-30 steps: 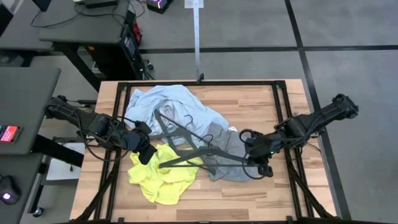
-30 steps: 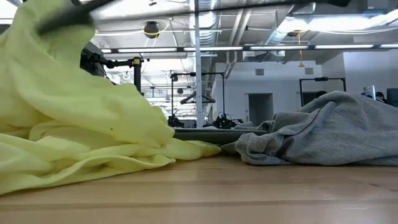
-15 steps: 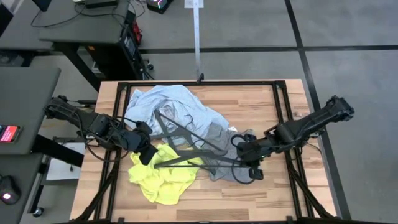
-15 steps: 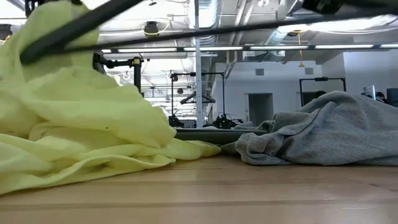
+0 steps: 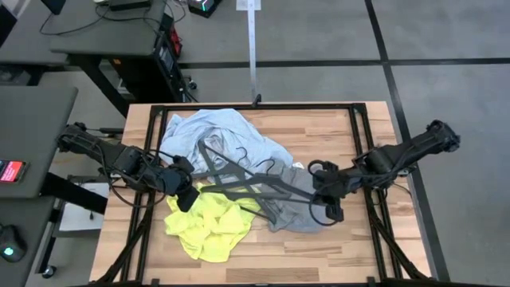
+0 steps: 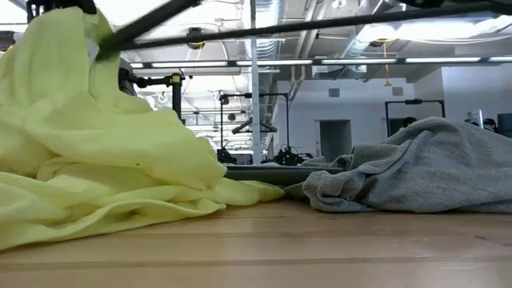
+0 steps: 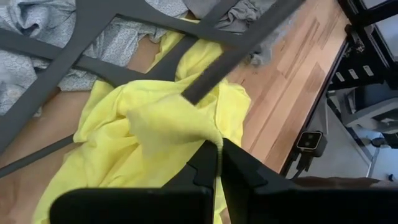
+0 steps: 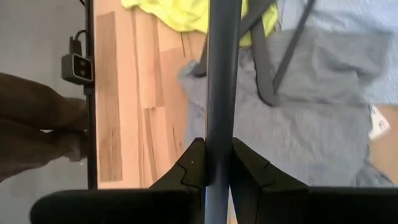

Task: Hang clothes
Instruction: Hang the yellow shirt on the rack

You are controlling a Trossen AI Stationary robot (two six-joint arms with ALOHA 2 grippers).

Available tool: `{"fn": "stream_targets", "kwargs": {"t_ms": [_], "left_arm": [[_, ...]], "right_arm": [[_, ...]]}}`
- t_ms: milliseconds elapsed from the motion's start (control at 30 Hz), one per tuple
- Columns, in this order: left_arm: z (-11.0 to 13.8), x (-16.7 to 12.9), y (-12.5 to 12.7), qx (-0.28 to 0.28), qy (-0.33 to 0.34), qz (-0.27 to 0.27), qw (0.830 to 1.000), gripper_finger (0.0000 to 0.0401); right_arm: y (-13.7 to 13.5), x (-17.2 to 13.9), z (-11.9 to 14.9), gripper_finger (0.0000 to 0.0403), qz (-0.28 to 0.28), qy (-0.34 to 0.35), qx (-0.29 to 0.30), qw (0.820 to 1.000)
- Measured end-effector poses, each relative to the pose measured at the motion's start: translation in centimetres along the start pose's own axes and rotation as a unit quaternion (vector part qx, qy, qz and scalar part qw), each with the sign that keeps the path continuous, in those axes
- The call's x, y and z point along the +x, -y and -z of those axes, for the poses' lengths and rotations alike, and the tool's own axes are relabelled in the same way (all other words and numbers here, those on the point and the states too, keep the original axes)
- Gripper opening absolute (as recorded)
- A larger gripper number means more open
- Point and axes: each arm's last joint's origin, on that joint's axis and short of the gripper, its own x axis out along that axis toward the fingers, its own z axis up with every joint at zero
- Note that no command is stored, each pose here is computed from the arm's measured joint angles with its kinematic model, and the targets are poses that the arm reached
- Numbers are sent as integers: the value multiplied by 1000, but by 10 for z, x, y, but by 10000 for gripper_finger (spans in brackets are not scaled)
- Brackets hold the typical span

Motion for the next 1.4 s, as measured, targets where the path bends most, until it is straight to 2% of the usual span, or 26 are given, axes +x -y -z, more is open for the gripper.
{"fn": "stream_targets", "kwargs": {"t_ms": [233, 367, 500, 600, 733, 867, 1067, 1167, 1400], "left_arm": [[-1, 0, 2, -4, 4, 8, 1000, 0], [-3, 0, 5, -8, 22, 23, 999, 0], [-10, -2, 18, -20, 57, 91, 994, 0], [-16, -1, 32, -11, 87, 143, 986, 0], [-19, 4, 41, -2, 104, 169, 980, 0], [-24, 5, 51, 2, 112, 175, 978, 0], [-48, -25, 68, 19, 215, 172, 961, 0], [-55, -39, 72, 31, 249, 172, 953, 0], [-57, -42, 72, 56, 262, 159, 950, 0]], "right_arm": [[-2, 10, 0, 28, -7, -26, -4, 1000], [-8, 16, -3, 28, -18, -16, -10, 1000], [-12, 36, -9, 28, -17, -19, -17, 1000], [-17, 52, -18, 28, -28, 7, -32, 999], [-18, 72, -32, 28, -37, 41, -52, 997], [-14, 82, -37, 28, -36, 46, -64, 996], [-6, 88, -48, 28, -31, 95, -60, 993], [4, 93, -50, 28, -5, 123, -46, 991], [24, 101, -66, 28, -1, 246, -20, 969]]}}
